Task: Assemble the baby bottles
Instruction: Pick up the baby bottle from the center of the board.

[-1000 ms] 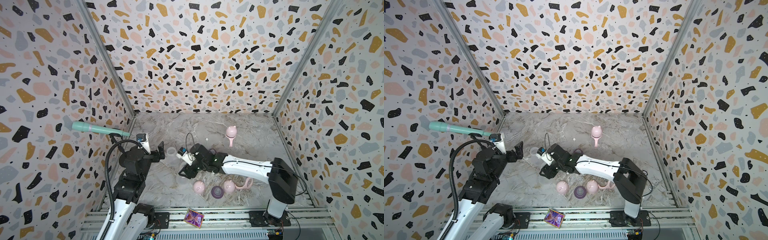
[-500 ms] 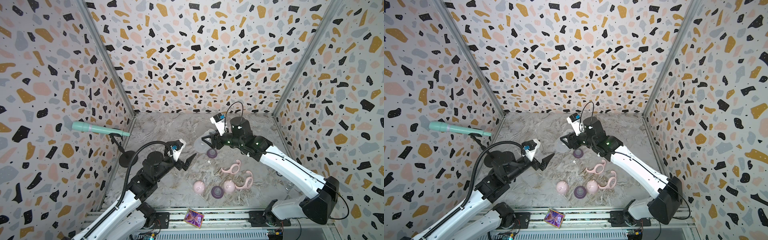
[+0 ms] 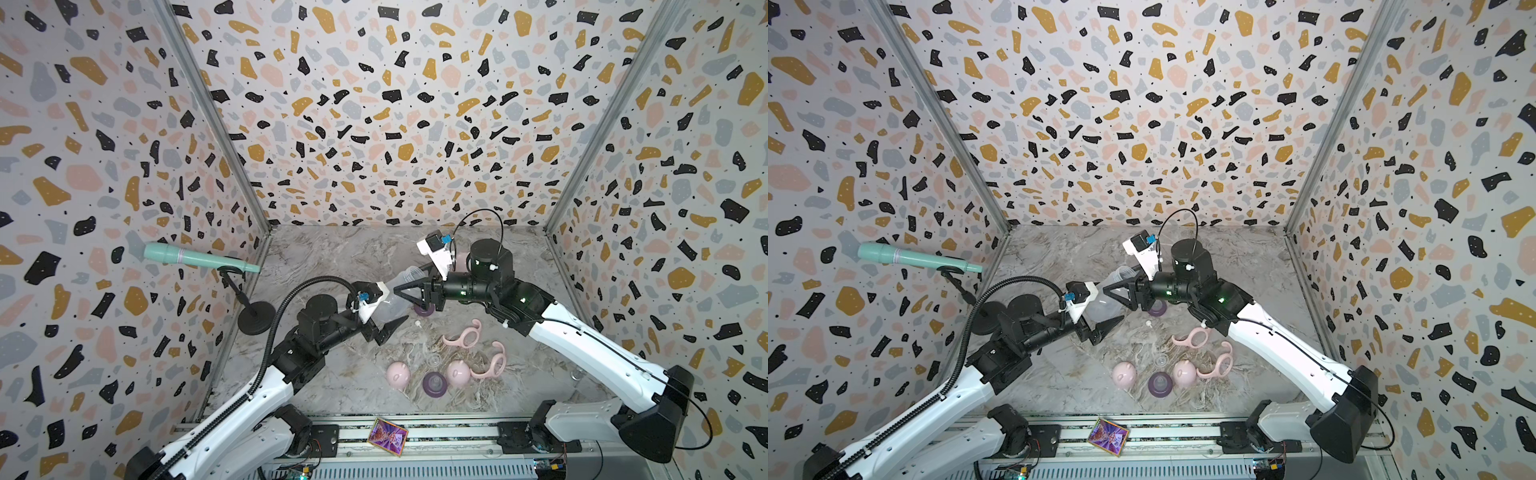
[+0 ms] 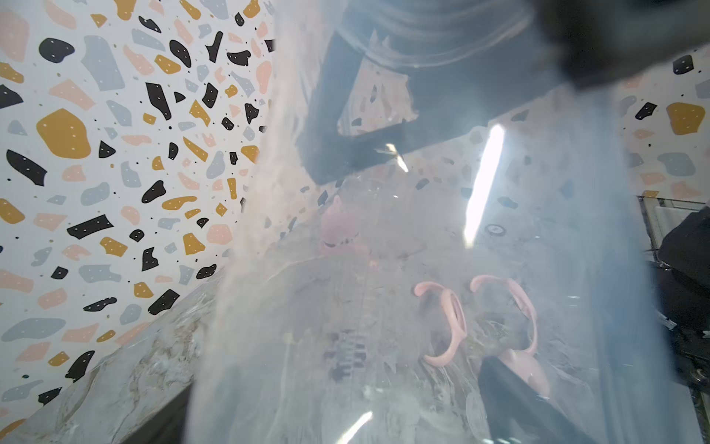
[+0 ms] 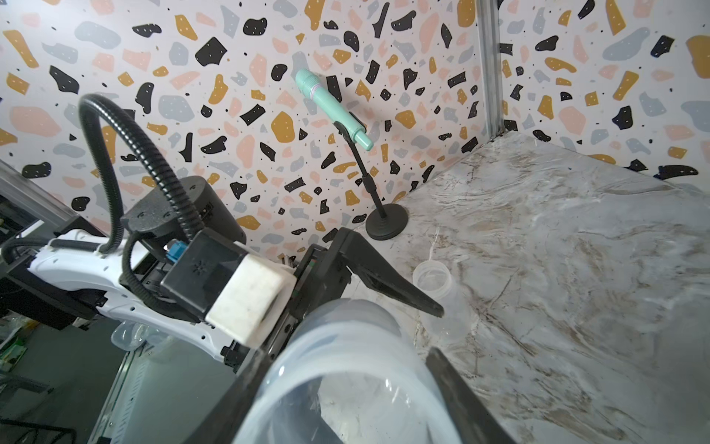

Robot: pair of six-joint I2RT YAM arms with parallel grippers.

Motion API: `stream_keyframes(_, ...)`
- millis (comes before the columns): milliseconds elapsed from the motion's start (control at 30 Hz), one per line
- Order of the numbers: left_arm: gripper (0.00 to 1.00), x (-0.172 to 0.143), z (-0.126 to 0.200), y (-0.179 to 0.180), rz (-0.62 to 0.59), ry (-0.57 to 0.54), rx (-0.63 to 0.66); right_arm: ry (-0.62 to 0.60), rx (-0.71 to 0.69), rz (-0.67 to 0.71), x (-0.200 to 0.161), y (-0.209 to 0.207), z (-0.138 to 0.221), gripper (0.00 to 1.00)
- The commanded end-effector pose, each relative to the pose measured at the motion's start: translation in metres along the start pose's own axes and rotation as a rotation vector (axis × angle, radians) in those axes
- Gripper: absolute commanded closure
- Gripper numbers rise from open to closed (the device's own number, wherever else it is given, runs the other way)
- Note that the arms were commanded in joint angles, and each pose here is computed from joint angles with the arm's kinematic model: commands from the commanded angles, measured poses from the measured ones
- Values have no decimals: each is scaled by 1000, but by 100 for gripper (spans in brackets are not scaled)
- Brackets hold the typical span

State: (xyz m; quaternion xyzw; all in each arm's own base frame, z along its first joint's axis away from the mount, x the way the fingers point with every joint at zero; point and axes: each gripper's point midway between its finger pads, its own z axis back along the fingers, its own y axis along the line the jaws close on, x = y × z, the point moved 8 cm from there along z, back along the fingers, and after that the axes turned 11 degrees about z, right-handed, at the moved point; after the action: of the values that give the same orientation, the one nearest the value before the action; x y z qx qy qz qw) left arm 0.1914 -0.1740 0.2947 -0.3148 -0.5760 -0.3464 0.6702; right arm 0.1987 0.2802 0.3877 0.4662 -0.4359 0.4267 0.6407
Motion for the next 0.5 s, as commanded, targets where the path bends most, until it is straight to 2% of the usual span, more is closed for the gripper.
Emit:
stream_keyframes(0,2,25,2,-6,-22,-92,-59,-55,124,28,12,21,-1,81)
stream_keyframes(333,6,30,11,-14,14,-114,-112,-28,180,-3,-4,28,-12,81)
stream_keyframes(467,6,30,11,-15,40,-111,-128,-54,205,0,-6,32,-9,81)
